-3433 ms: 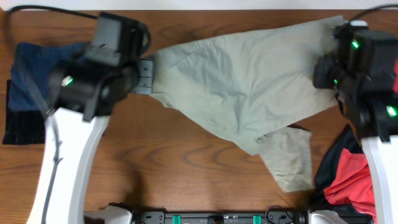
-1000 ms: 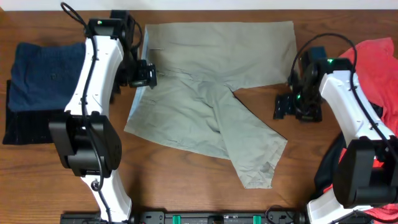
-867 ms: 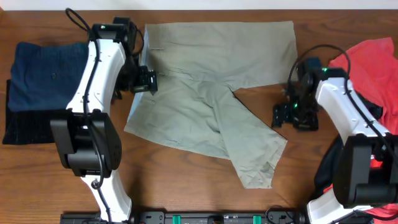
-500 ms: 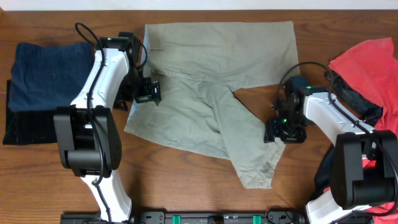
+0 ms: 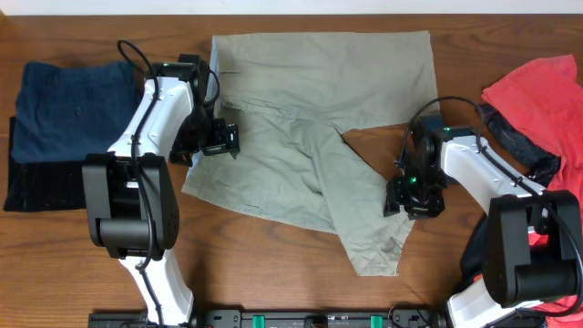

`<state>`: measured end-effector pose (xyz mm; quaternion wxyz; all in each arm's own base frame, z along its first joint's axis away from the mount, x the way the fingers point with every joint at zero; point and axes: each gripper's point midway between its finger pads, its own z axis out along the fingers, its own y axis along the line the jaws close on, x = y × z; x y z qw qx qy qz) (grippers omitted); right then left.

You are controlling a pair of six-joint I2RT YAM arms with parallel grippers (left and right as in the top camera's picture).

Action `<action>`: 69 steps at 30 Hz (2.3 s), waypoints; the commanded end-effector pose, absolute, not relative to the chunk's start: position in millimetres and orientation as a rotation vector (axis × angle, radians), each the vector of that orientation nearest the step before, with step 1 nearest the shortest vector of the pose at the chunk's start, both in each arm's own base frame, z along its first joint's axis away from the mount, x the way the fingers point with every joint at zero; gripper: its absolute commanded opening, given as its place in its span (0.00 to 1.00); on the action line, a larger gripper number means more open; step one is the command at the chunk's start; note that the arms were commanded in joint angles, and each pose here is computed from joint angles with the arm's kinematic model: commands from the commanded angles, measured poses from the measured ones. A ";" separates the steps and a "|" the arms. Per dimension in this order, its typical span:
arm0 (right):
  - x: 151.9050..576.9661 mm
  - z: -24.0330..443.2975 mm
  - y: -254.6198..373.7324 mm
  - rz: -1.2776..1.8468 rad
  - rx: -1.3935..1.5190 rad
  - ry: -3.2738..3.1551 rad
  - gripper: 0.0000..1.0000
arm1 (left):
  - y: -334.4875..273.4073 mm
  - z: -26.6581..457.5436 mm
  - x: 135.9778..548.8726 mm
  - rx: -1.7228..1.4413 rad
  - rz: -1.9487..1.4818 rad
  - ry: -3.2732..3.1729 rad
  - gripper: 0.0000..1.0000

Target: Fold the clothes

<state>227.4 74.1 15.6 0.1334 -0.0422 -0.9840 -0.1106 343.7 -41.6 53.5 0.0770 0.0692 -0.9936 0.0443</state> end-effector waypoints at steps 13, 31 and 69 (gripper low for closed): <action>229.6 0.1 69.6 -0.259 -0.443 -2.869 0.47 | -44.5 54.5 343.5 0.213 0.154 -2.988 0.98; 240.5 6.6 73.4 -0.340 -0.469 -2.876 0.01 | -52.3 52.4 343.6 0.179 0.153 -2.996 0.86; 298.5 82.2 -35.3 0.022 -0.852 -3.069 0.65 | -47.9 83.2 319.4 0.343 0.160 -3.044 0.90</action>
